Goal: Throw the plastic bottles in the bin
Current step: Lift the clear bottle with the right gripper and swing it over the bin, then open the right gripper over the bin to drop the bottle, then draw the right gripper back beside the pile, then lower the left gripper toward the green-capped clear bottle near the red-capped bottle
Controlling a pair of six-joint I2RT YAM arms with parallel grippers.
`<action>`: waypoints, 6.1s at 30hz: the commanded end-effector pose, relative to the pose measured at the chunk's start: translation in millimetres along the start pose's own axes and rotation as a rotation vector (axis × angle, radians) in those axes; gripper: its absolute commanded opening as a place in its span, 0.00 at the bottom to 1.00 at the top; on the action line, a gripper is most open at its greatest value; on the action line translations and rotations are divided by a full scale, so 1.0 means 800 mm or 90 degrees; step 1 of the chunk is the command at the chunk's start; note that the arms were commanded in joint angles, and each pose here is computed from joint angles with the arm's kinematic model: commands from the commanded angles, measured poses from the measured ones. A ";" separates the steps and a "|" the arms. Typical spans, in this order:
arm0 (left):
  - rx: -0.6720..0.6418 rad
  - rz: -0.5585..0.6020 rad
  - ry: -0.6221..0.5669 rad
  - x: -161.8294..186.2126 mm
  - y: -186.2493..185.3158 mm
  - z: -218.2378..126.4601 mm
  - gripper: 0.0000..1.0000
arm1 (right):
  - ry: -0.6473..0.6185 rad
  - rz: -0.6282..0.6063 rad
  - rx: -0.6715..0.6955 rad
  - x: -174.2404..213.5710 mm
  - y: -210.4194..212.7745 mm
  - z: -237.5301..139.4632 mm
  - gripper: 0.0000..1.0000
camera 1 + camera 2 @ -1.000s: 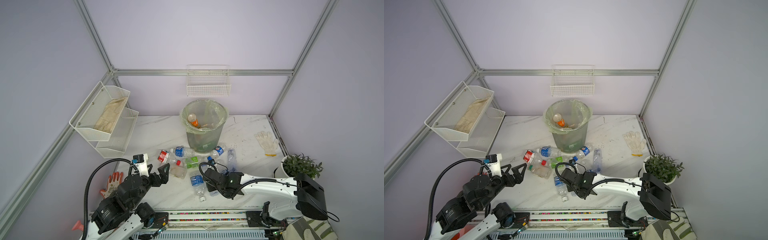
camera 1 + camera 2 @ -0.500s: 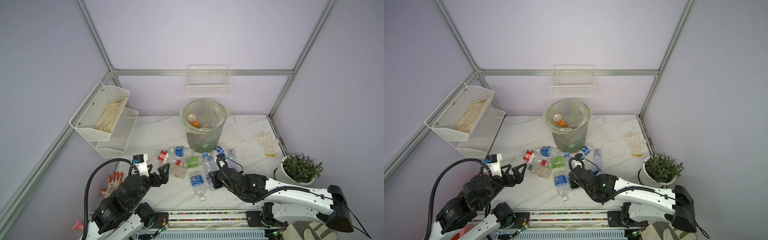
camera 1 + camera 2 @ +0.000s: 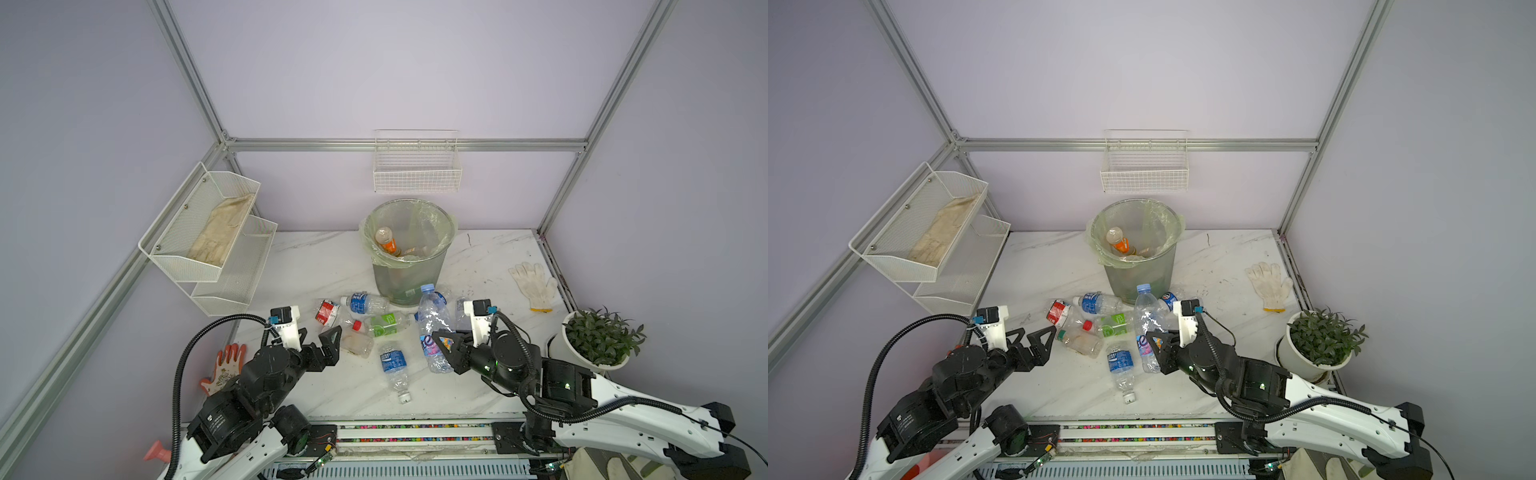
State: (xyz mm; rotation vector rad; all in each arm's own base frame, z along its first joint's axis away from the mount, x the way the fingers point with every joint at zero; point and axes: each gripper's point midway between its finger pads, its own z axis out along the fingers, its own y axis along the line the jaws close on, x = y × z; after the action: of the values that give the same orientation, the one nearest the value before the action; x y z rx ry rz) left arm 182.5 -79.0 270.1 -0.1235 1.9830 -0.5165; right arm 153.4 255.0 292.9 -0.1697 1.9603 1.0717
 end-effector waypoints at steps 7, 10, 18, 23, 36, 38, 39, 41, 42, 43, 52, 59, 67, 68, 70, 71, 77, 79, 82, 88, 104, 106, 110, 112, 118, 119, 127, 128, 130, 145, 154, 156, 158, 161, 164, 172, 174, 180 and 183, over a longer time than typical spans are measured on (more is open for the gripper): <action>0.003 -0.002 -0.010 -0.002 -0.004 0.010 1.00 | -0.160 0.040 -0.068 -0.081 0.010 -0.082 0.18; 0.003 -0.002 -0.009 -0.003 -0.005 0.010 1.00 | -0.205 0.051 -0.074 -0.102 0.005 -0.110 0.20; 0.007 -0.003 -0.007 -0.003 -0.007 0.010 1.00 | -0.261 0.048 -0.046 -0.136 -0.002 -0.142 0.21; 0.011 -0.007 -0.009 -0.005 -0.009 0.009 1.00 | -0.266 0.023 -0.002 -0.152 0.008 -0.128 0.22; 0.021 -0.020 -0.011 -0.009 -0.010 -0.001 1.00 | -0.323 -0.190 0.312 -0.272 0.071 0.022 0.39; 0.018 -0.020 -0.014 -0.010 -0.007 -0.005 1.00 | -0.248 -0.172 0.304 -0.290 0.037 0.083 0.43; 0.017 -0.020 -0.014 -0.010 -0.006 -0.007 1.00 | -0.212 -0.173 0.296 -0.292 0.025 0.108 0.53; 0.015 -0.022 -0.015 -0.009 -0.003 -0.011 1.00 | -0.139 -0.201 0.298 -0.283 0.004 0.156 0.97; 0.015 -0.024 -0.015 -0.009 -0.002 -0.014 1.00 | -0.105 -0.214 0.297 -0.272 -0.001 0.175 0.97; 0.015 -0.024 -0.015 -0.009 0.000 -0.017 1.00 | -0.073 -0.222 0.300 -0.262 -0.006 0.189 0.97; -0.005 -0.031 -0.021 0.000 0.017 -0.025 1.00 | -0.161 -0.193 0.252 -0.279 0.014 0.114 0.97; -0.008 -0.021 0.005 0.005 0.008 -0.007 1.00 | -0.184 -0.176 0.245 -0.276 0.010 0.072 0.98; -0.011 -0.016 0.022 0.012 0.005 0.004 1.00 | -0.169 -0.160 0.247 -0.245 -0.013 0.058 0.97; -0.012 -0.016 0.024 0.014 0.005 0.005 1.00 | -0.168 -0.157 0.249 -0.242 -0.016 0.056 0.97; -0.010 -0.018 0.025 0.015 0.005 0.007 1.00 | -0.166 -0.152 0.248 -0.236 -0.020 0.052 0.97; -0.010 -0.017 0.027 0.016 0.004 0.009 1.00 | -0.166 -0.150 0.248 -0.234 -0.022 0.049 0.97; -0.005 -0.016 0.047 0.025 -0.001 0.020 1.00 | -0.165 -0.135 0.262 -0.224 -0.033 0.034 0.97; -0.005 -0.014 0.052 0.026 -0.003 0.023 1.00 | -0.163 -0.132 0.265 -0.221 -0.036 0.031 0.98; -0.004 -0.013 0.062 0.030 -0.005 0.027 1.00 | -0.158 -0.125 0.269 -0.216 -0.040 0.026 0.97; 0.004 -0.020 0.079 0.041 -0.008 0.036 1.00 | -0.153 -0.116 0.287 -0.205 -0.054 0.017 0.97; -0.019 -0.016 0.152 0.071 -0.013 0.069 1.00 | -0.103 -0.101 0.310 -0.162 -0.085 0.018 0.98; -0.027 -0.017 0.160 0.075 -0.012 0.073 1.00 | -0.097 -0.100 0.312 -0.157 -0.087 0.020 0.97; -0.050 -0.027 0.170 0.083 -0.006 0.081 1.00 | -0.078 -0.098 0.316 -0.145 -0.095 0.026 0.98; -0.061 -0.034 0.175 0.087 -0.003 0.084 1.00 | -0.071 -0.097 0.320 -0.141 -0.098 0.026 0.97; -0.089 -0.062 0.181 0.098 0.007 0.091 1.00 | -0.063 -0.090 0.326 -0.131 -0.106 0.025 0.97; -0.098 -0.075 0.181 0.101 0.011 0.092 1.00 | -0.063 -0.089 0.328 -0.129 -0.108 0.025 0.97; -0.148 -0.157 0.199 0.118 0.025 0.105 1.00 | -0.058 -0.079 0.340 -0.122 -0.116 0.022 0.97; -0.162 -0.172 0.198 0.119 0.029 0.107 1.00 | -0.058 -0.077 0.340 -0.122 -0.116 0.021 0.97; -0.199 -0.204 0.196 0.121 0.039 0.108 1.00 | -0.058 -0.076 0.339 -0.121 -0.116 0.021 0.97; -0.374 -0.349 0.243 0.127 0.048 0.128 1.00 | -0.050 -0.065 0.346 -0.110 -0.124 0.019 0.97; -0.375 -0.375 0.264 0.130 0.038 0.156 1.00 | -0.047 -0.061 0.347 -0.104 -0.129 0.012 0.97; -0.381 -0.385 0.271 0.133 0.039 0.158 1.00 | -0.047 -0.061 0.347 -0.103 -0.130 0.011 0.97; -0.379 -0.394 0.275 0.134 0.038 0.161 1.00 | -0.048 -0.059 0.345 -0.101 -0.130 0.008 0.97; -0.380 -0.398 0.277 0.134 0.038 0.164 1.00 | -0.049 -0.059 0.346 -0.100 -0.132 0.007 0.98; -0.384 -0.399 0.278 0.134 0.038 0.167 1.00 | -0.044 -0.060 0.347 -0.096 -0.134 0.008 0.97; -0.380 -0.400 0.282 0.132 0.035 0.179 1.00 | -0.042 -0.057 0.346 -0.092 -0.136 0.007 0.97; -0.385 -0.398 0.285 0.132 0.036 0.183 1.00 | -0.041 -0.056 0.345 -0.091 -0.136 0.007 0.98; -0.398 -0.394 0.310 0.140 0.037 0.195 1.00 | -0.041 -0.052 0.345 -0.087 -0.139 0.003 0.97; -0.410 -0.400 0.323 0.148 0.041 0.199 1.00 | -0.040 -0.053 0.350 -0.084 -0.143 0.002 0.97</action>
State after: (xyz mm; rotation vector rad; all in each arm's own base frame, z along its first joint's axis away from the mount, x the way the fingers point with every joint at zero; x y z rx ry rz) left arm 250.4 -121.0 74.9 -1.1337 2.5890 -0.1850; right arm 252.3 172.3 276.3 0.0623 2.0878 0.4613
